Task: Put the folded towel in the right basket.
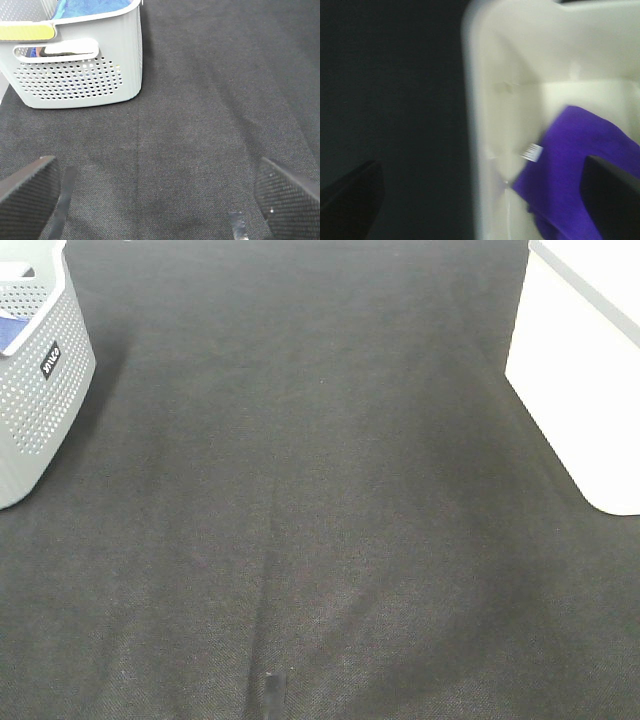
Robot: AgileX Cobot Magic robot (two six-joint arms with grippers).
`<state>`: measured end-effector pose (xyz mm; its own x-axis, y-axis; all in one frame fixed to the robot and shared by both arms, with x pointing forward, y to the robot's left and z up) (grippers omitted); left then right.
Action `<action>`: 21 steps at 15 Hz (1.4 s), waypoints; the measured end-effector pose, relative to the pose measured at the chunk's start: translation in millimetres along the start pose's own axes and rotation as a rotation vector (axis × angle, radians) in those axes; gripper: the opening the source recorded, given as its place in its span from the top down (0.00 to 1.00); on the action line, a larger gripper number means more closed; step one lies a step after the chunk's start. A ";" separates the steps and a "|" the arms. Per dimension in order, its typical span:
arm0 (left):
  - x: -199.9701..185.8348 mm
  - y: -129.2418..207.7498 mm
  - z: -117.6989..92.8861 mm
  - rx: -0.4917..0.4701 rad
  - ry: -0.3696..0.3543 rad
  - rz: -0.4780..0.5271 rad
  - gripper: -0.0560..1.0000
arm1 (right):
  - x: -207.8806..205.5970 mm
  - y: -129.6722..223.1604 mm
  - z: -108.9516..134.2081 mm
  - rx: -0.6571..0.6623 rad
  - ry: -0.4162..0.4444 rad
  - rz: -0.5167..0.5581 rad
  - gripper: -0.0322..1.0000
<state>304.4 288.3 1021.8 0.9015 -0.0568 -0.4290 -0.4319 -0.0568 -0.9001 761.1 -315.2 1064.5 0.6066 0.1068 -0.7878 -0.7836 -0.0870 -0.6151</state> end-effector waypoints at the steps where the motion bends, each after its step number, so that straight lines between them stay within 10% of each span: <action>1: 0.0 0.0 0.0 0.000 0.000 0.000 0.01 | -2.3 -3.7 23.4 -0.054 0.004 -0.002 0.02; 9: 0.0 0.0 0.0 0.000 0.000 0.000 0.01 | -68.0 21.4 57.6 -0.096 0.058 0.033 0.03; 21: 0.0 0.0 0.0 0.000 0.000 0.000 0.01 | -251.4 310.7 86.6 -0.081 0.039 -0.257 0.03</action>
<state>304.4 288.3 1021.8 0.9015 -0.0568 -0.4290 -0.4319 -0.0568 -0.9001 353.5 -283.3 1074.1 0.7899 0.0973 -0.6055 -0.5913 -0.1413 -0.7940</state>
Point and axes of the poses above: a point on each arm's last joint axis where the gripper is mounted, x pointing out along that axis toward the gripper, z along the wrist's bending axis when the last joint is at zero, y = z × x, the point moved 8 cm from there along x, pointing out along that axis toward the gripper, and after that the axes turned 5 degrees about -x, right-handed, at the moved point
